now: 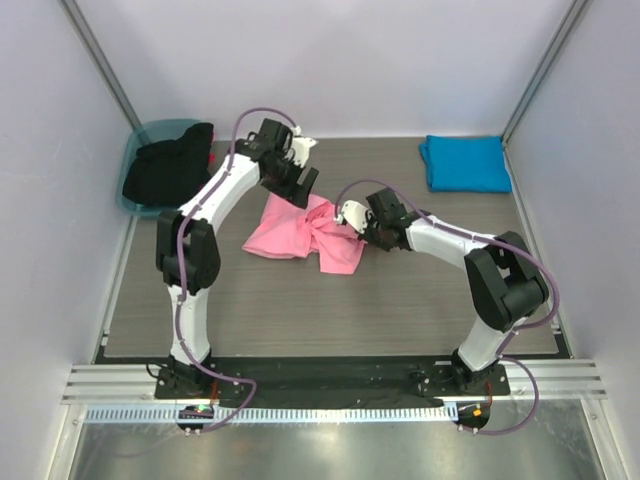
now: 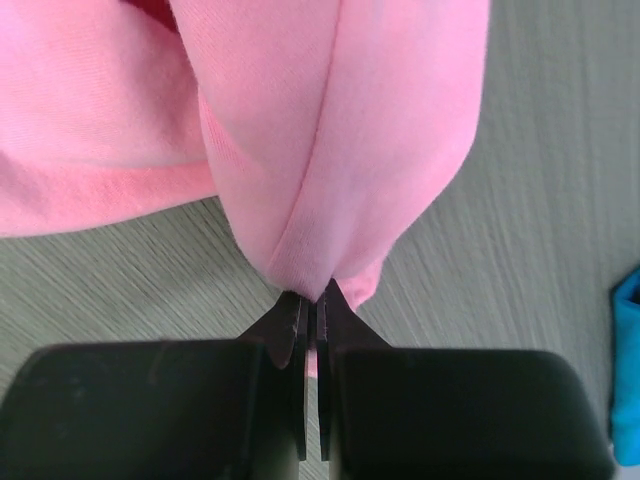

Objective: Fold and stack the t-shirts
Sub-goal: Flatten the tshirt out

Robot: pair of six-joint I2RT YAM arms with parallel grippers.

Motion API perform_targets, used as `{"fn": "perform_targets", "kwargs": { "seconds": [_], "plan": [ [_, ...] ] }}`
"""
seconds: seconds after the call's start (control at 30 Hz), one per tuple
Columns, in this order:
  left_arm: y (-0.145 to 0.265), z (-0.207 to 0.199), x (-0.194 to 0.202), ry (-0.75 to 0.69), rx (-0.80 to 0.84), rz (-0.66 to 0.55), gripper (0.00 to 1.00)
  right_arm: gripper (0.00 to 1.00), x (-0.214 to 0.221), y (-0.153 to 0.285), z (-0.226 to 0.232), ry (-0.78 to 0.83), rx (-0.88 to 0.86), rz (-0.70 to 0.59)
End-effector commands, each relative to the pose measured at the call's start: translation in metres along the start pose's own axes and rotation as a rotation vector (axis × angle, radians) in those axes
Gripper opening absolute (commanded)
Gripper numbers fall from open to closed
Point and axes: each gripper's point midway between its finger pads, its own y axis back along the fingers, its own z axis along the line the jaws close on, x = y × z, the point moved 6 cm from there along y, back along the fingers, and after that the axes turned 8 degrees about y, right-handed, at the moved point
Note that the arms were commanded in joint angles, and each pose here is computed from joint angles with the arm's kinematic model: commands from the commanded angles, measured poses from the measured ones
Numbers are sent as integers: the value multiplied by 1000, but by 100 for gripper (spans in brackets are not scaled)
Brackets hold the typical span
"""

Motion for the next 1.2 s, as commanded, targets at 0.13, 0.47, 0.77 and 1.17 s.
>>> {"fn": "perform_targets", "kwargs": {
  "seconds": [0.13, 0.47, 0.77, 1.17],
  "plan": [
    [-22, -25, -30, -94, -26, -49, 82, 1, -11, 25, -16, -13, 89, -53],
    [-61, -11, -29, -128, -179, -2, 72, 1, -13, 34, -23, -41, 122, -64],
    [-46, -11, -38, -136, -212, -37, 0, 1, -19, 42, -36, -64, 166, -71],
    [159, -32, -20, -150, -313, -349, 0, 1, -46, 165, -122, -287, 431, -331]
  ]
}}
